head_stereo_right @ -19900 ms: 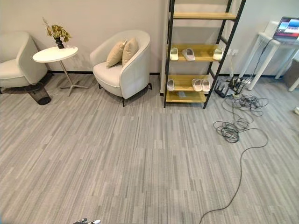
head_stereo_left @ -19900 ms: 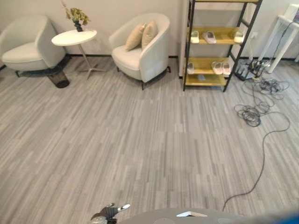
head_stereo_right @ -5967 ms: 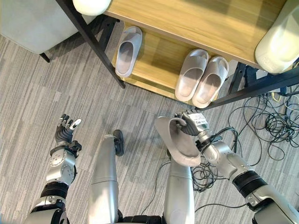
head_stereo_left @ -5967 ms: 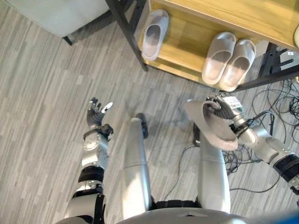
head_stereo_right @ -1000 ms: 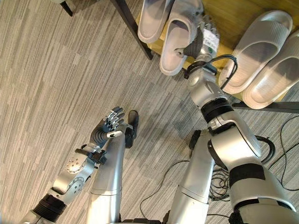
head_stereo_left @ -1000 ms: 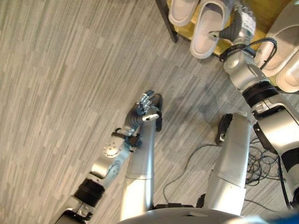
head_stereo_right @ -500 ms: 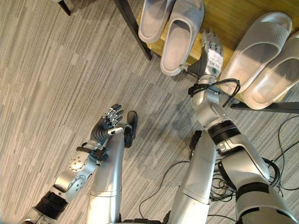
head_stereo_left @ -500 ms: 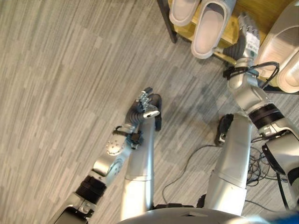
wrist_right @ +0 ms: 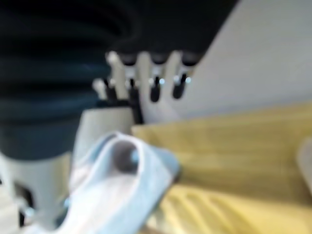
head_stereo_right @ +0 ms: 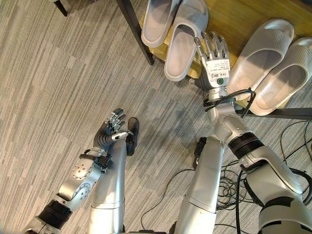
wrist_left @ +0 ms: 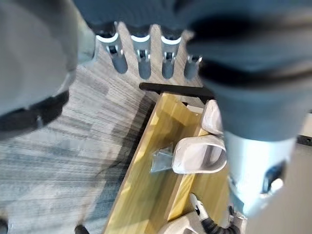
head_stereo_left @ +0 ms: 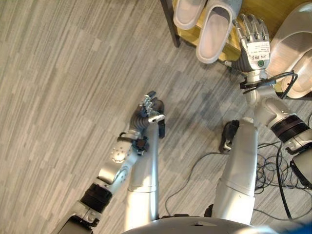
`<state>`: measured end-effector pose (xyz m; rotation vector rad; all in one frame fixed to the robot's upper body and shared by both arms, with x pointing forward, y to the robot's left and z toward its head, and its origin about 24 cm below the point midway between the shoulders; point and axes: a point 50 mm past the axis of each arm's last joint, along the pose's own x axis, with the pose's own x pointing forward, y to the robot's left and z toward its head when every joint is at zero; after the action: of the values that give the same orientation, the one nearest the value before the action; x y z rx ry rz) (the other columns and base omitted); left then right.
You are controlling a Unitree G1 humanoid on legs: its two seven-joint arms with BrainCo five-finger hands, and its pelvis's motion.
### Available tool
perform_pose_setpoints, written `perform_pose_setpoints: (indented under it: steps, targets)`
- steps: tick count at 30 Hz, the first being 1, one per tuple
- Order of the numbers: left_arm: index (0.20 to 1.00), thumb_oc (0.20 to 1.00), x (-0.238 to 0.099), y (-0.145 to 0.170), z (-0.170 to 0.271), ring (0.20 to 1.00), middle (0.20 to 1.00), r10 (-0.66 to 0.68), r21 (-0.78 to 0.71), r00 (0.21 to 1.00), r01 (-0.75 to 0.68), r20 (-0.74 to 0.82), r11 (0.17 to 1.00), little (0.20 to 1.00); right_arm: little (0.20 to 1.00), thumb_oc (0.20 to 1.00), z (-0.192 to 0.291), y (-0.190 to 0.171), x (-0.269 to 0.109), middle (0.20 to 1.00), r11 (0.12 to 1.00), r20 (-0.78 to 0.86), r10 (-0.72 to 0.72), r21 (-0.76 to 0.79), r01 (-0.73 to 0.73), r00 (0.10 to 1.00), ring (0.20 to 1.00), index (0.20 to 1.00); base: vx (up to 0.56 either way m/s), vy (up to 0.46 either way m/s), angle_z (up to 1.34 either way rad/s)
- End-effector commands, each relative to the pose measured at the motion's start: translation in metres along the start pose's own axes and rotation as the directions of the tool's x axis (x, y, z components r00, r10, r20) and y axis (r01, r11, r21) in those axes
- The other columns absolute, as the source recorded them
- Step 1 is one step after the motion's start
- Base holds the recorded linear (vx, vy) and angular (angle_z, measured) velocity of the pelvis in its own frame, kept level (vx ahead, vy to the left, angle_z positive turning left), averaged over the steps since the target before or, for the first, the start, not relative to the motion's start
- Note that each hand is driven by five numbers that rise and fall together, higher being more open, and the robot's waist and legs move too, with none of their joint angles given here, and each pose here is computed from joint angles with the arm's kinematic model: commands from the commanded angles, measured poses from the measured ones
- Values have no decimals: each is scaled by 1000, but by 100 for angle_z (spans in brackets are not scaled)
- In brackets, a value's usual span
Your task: Arrange the slippers neatly on the shoe rack.
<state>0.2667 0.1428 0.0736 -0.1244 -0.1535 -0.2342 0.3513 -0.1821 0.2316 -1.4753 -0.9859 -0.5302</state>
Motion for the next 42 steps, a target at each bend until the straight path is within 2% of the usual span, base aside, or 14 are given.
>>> perform_pose_setpoints:
  steps: [1,6,9,16,19,21,32,42]
  targets:
    - [1000,1000,-2,0,-10,1000,1000,18,20,1000,-18,-20,1000,1000,1000,1000,10,-26,18,1000,979,121,-202,22,201,972,1000,1000,26,-50,-10]
    - [1000,1000,-7,1,-14,1000,1000,10,24,999,-9,-44,1000,1000,1000,1000,23,-31,10,1000,984,209,-175,83,161,962,1000,1000,18,-44,-4]
    - [1000,1000,-10,0,-18,1000,1000,3,29,998,-1,-60,1000,1000,1000,1000,30,-26,2,1000,991,254,-113,105,89,961,1000,1000,6,-41,-6]
    - [1000,1000,-15,1,-25,1000,1000,-8,28,997,10,-81,1000,1000,1000,1000,43,-2,-17,1000,981,305,116,115,-157,945,1000,1000,1,-32,-1]
    - [1000,1000,-16,2,-28,1000,1000,-1,35,996,4,-94,999,1000,1000,1000,44,6,-23,1000,974,325,170,87,-208,930,1000,1000,2,-10,0]
    - [1000,1000,-15,2,-30,1000,1000,9,33,996,-6,-92,999,1000,1000,1000,37,17,-28,1000,972,296,221,8,-234,929,1000,1000,0,0,0]
    - [1000,1000,-8,5,-30,1000,1000,46,64,996,-41,-71,997,1000,1000,1000,32,37,-22,1000,967,274,233,-170,-192,933,1000,1000,0,0,0]
    - [1000,1000,-2,16,-20,1000,1000,80,172,997,-78,-8,982,1000,1000,1000,34,41,-7,1000,959,310,184,-266,-101,933,1000,1000,0,0,0]
